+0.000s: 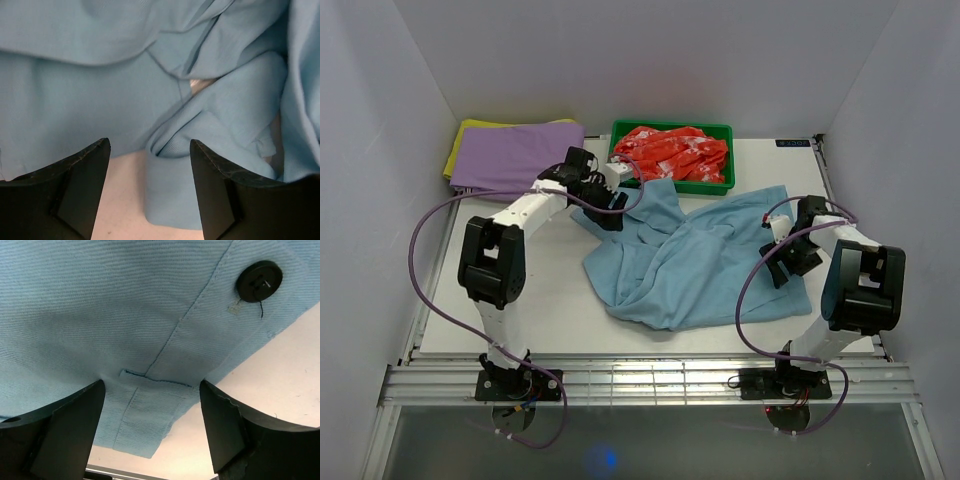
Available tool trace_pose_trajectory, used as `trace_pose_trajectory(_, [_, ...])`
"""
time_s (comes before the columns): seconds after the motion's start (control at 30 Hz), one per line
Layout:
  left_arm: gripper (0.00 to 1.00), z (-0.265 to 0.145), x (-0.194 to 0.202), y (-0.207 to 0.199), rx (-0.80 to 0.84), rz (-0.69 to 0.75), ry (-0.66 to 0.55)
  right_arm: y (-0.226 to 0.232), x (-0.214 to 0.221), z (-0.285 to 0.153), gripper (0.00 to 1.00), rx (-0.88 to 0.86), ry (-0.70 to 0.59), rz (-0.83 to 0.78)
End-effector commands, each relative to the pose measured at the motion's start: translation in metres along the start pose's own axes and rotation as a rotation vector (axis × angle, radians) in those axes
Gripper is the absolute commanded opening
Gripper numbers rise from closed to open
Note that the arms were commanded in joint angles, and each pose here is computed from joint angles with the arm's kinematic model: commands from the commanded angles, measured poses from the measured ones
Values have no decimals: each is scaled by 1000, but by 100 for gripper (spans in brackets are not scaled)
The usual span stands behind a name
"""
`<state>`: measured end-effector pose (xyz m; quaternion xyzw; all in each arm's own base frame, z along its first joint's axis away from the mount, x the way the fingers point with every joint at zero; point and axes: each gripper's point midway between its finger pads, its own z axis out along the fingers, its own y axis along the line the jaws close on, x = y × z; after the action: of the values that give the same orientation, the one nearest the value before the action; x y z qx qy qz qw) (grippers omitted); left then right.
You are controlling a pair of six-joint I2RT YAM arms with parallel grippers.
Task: Fold and stack the trousers
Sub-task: Flatten the trousers out
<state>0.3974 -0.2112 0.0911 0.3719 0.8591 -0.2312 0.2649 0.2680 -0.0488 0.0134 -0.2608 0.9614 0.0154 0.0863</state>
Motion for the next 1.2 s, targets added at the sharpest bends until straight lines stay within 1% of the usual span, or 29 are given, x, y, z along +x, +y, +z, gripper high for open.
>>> trace_pose_trajectory(0.0, [75, -1, -34, -27, 71, 146, -73, -6, 20, 32, 80, 40, 57, 11])
trace_pose_trajectory(0.1, [75, 18, -31, -56, 119, 228, -27, -5, 23, 34, 77, 40, 60, 18])
trace_pose_trajectory(0.17, [75, 29, -28, -60, 117, 244, -5, -4, 25, 35, 75, 37, 65, 27])
trace_pose_trajectory(0.27, [75, 51, -17, -61, 89, 272, 51, -3, 28, 36, 72, 33, 71, 34])
trace_pose_trajectory(0.33, [75, 65, -4, -58, 48, 307, 102, -3, 32, 39, 67, 29, 87, 39])
trace_pose_trajectory(0.4, [75, 73, 6, -57, 14, 344, 145, -4, 36, 42, 63, 29, 105, 47])
trace_pose_trajectory(0.43, [74, 76, 11, -56, 8, 350, 162, -6, 38, 42, 59, 35, 109, 52])
trace_pose_trajectory(0.5, [71, 78, 20, -54, -4, 369, 188, -8, 42, 44, 56, 43, 123, 56])
trace_pose_trajectory(0.53, [67, 78, 22, -49, -30, 375, 202, -10, 43, 44, 54, 51, 125, 62])
trace_pose_trajectory(0.57, [49, 78, 26, -48, -38, 375, 219, -12, 45, 44, 53, 59, 132, 63])
trace_pose_trajectory(0.6, [41, 75, 28, -48, -41, 376, 228, -14, 48, 45, 51, 63, 139, 66])
trace_pose_trajectory(0.67, [28, 67, 34, -48, -51, 376, 244, -17, 51, 46, 48, 71, 144, 72])
trace_pose_trajectory(0.7, [8, 52, 24, -46, -73, 364, 212, -18, 53, 46, 45, 73, 149, 75])
trace_pose_trajectory(0.73, [0, 43, 25, -46, -88, 340, 204, -20, 55, 46, 41, 78, 152, 78])
trace_pose_trajectory(0.77, [0, 31, 20, -42, -108, 308, 181, -21, 56, 46, 40, 83, 154, 79])
trace_pose_trajectory(0.8, [0, 3, 6, -35, -147, 272, 121, -23, 58, 45, 39, 90, 158, 80])
trace_pose_trajectory(0.83, [0, -12, 2, -31, -182, 203, 92, -24, 60, 45, 34, 93, 160, 75])
trace_pose_trajectory(0.87, [0, -28, 8, -20, -256, 163, 96, -26, 61, 45, 34, 99, 161, 78])
trace_pose_trajectory(0.9, [0, -60, 1, -9, -332, 122, 43, -28, 62, 44, 33, 108, 162, 76])
trace_pose_trajectory(0.93, [0, -76, 4, -3, -388, 61, 25, -29, 64, 44, 33, 114, 163, 78])
trace_pose_trajectory(0.97, [0, -89, 20, 3, -434, 17, 43, -30, 65, 43, 33, 117, 165, 75])
trace_pose_trajectory(1.0, [0, -113, 32, 25, -550, -40, 53, -31, 65, 43, 32, 121, 165, 74])
trace_pose_trajectory(1.03, [0, -139, 33, 29, -619, -67, 19, -31, 66, 42, 32, 121, 165, 73])
trace_pose_trajectory(1.07, [0, -148, 55, 32, -658, -116, 56, -31, 66, 42, 32, 123, 167, 71])
trace_pose_trajectory(1.1, [0, -168, 73, 47, -740, -173, 74, -32, 67, 41, 32, 128, 165, 71])
trace_pose_trajectory(1.17, [0, -194, 98, 47, -804, -229, 101, -33, 67, 40, 32, 133, 164, 70])
